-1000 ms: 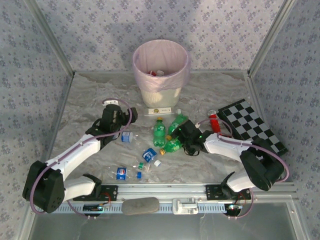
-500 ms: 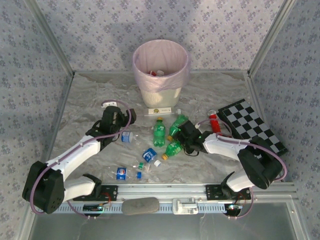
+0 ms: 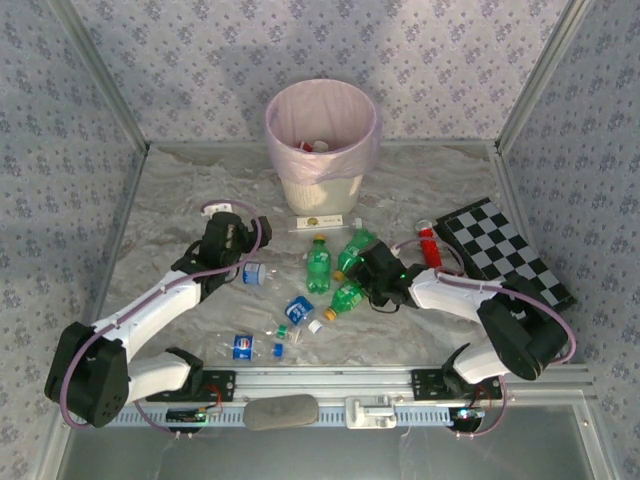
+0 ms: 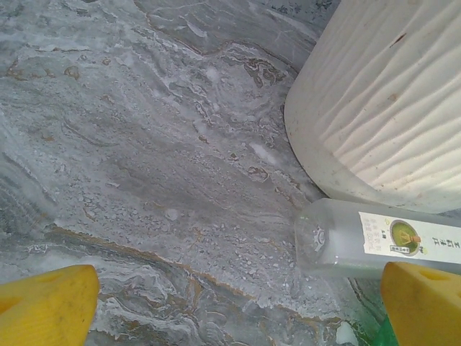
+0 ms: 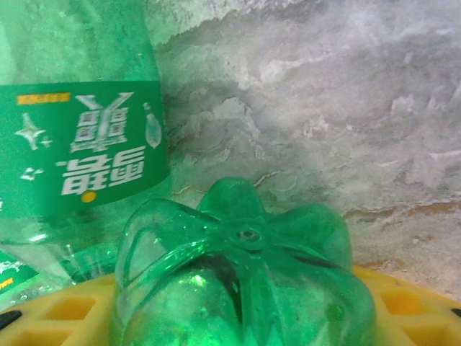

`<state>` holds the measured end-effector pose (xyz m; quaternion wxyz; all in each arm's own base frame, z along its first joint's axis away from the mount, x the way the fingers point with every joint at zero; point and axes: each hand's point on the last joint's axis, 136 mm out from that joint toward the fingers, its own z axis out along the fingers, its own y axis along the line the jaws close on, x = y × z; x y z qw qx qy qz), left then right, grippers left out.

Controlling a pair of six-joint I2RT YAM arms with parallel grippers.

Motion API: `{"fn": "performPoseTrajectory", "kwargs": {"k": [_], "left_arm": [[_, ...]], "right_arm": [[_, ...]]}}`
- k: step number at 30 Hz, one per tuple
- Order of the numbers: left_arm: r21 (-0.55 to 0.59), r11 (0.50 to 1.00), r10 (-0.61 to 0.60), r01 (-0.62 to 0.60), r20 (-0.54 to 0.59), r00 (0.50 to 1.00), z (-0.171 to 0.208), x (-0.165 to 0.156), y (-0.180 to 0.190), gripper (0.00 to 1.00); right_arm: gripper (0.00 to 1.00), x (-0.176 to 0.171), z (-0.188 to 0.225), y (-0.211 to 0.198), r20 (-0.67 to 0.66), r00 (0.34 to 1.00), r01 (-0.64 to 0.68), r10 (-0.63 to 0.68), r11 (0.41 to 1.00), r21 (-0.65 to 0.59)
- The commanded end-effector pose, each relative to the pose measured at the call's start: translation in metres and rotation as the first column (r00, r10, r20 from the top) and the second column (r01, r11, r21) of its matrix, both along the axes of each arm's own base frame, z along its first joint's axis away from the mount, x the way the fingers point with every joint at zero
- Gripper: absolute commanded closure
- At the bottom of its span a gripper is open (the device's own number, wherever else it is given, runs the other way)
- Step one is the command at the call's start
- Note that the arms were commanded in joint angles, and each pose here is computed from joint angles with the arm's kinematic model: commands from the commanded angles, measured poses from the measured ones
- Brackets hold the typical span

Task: Put the plastic bottles in the bin

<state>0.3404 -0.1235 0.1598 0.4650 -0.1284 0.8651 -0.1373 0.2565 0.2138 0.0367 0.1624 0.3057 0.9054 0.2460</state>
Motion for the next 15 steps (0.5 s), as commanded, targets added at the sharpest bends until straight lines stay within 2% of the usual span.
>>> {"fn": "performPoseTrajectory", "kwargs": {"k": [1, 7, 15], "left_arm": [[-0.011, 0.999, 0.046, -0.046, 0.02, 0.999, 0.006, 0.001, 0.009, 0.0], [-0.047, 0.994, 0.096, -0.096, 0.01, 0.995, 0.002, 0.001, 0.02, 0.0], [-0.102, 0.98, 0.171, -0.171, -0.005, 0.985, -0.002, -0.002, 0.038, 0.0]], "right_arm": [[0.49, 0.016, 0.024, -0.006, 0.115, 0.993, -0.033, 0.038, 0.999, -0.043], [0.51, 0.034, 0.072, -0.02, 0.254, 0.959, -0.096, 0.123, 0.988, -0.119], [0.52, 0.076, 0.151, -0.036, 0.417, 0.835, -0.252, 0.358, 0.924, -0.288]]}}
